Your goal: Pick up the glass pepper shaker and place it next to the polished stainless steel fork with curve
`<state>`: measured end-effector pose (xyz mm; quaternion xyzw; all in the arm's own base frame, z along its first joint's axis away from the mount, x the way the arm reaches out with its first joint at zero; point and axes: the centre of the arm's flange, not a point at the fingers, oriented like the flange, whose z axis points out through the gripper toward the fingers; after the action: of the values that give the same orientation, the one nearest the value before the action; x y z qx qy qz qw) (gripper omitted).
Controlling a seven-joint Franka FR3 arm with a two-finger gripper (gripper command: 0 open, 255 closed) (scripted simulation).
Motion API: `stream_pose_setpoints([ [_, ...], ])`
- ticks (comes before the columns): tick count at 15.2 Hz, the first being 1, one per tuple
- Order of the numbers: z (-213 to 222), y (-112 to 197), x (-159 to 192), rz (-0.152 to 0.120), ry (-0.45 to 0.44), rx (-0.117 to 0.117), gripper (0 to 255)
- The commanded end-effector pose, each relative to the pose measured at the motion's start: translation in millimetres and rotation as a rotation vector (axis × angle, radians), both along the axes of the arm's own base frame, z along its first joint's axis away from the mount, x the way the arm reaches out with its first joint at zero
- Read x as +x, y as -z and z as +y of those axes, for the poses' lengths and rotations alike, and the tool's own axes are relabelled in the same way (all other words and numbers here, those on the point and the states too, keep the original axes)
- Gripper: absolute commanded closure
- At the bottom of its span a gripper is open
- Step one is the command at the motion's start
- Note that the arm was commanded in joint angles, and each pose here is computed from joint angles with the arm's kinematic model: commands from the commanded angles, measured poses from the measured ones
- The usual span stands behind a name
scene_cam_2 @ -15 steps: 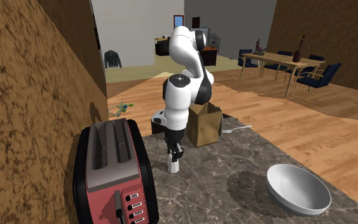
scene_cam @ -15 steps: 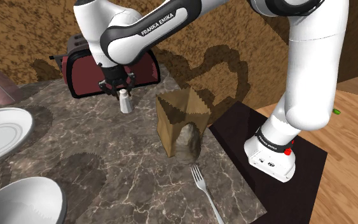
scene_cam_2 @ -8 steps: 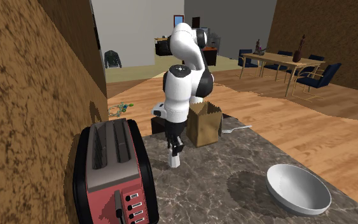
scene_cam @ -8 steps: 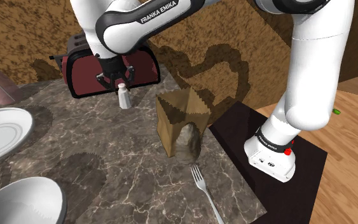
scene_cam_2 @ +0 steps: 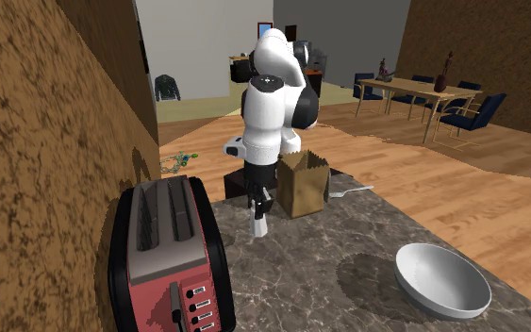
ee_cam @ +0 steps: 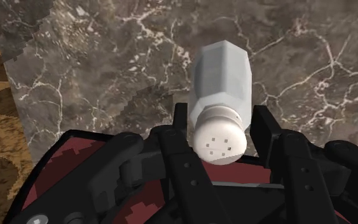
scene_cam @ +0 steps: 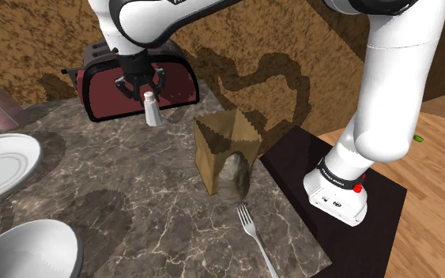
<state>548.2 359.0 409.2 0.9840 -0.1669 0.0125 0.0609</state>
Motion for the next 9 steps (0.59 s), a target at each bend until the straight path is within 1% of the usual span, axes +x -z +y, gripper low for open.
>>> stream_pose_setpoints([
  [1,-0.7,-9.9,0.6,0.0,0.0,0.0,255],
  [9,-0.7,-52.1,0.6,0.0,0.0,0.0,255],
])
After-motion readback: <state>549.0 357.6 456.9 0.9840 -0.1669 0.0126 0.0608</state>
